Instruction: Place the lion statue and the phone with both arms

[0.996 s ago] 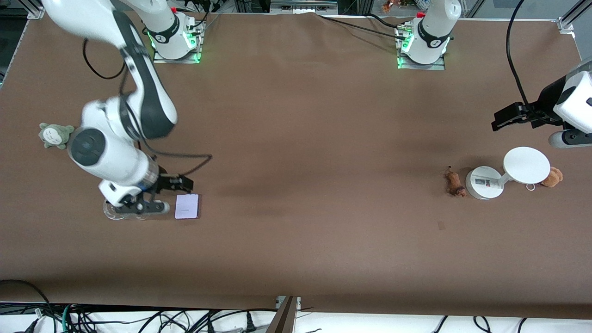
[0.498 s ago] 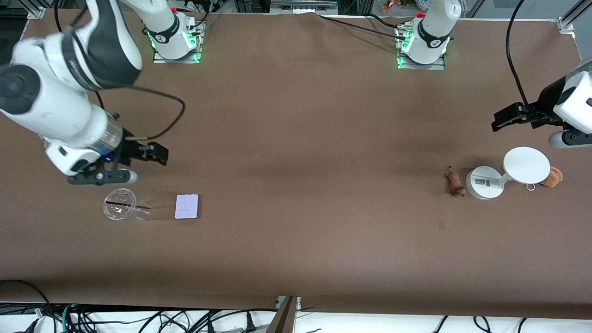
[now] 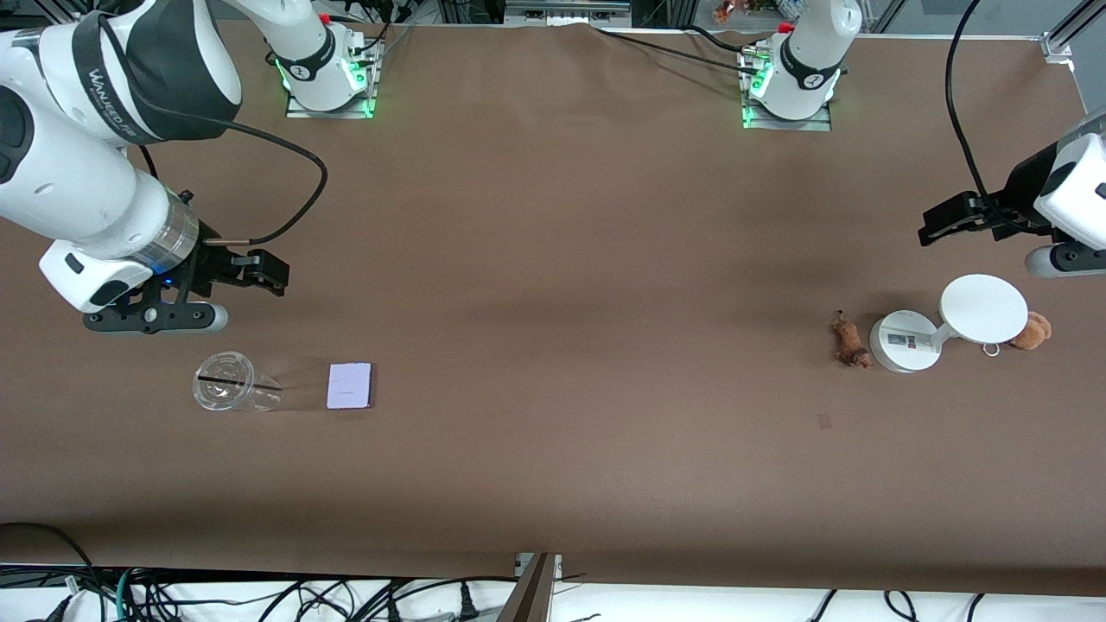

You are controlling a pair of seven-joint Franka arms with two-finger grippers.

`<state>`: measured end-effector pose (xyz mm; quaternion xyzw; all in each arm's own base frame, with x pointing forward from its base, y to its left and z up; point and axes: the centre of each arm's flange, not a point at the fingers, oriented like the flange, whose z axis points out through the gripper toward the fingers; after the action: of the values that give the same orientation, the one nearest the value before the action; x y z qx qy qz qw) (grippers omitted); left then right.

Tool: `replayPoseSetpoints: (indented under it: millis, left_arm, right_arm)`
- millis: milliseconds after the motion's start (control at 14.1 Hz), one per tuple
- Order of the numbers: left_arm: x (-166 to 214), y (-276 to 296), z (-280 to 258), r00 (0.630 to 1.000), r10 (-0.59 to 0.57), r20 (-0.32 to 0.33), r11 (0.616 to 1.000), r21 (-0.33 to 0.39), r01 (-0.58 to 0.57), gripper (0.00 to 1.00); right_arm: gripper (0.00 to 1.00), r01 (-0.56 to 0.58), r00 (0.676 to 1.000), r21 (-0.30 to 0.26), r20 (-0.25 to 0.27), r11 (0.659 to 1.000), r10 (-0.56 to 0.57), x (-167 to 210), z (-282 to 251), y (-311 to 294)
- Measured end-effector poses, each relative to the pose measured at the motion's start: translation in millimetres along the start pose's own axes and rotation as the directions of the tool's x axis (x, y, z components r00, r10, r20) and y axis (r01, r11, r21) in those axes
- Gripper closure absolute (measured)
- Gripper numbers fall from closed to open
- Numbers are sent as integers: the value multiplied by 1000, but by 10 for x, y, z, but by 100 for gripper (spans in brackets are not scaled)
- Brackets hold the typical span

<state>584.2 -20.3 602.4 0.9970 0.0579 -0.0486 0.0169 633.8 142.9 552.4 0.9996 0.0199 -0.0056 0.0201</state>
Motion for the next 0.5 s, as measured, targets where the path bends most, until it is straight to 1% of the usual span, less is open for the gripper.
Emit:
replayPoseSetpoints:
  millis: [71,142,285,498]
  left_arm:
    - [0,0,0,1000,0,0,1000,0,0,0]
    - [0,1,0,1000,0,0,1000,0,0,0]
    - [0,2,0,1000,0,0,1000,0,0,0]
    - [0,2,0,1000,0,0,1000,0,0,0]
  right_arm:
    - [0,-10,1000,1,-9,1000,10,-31,-94,68]
    - [0,-30,1000,7,2,1000,30,-76,-153,185]
    - [0,-75,996,45,47,996,72,-232,-145,450]
    - [0,-88,995,70,43,994,86,-539,-50,580]
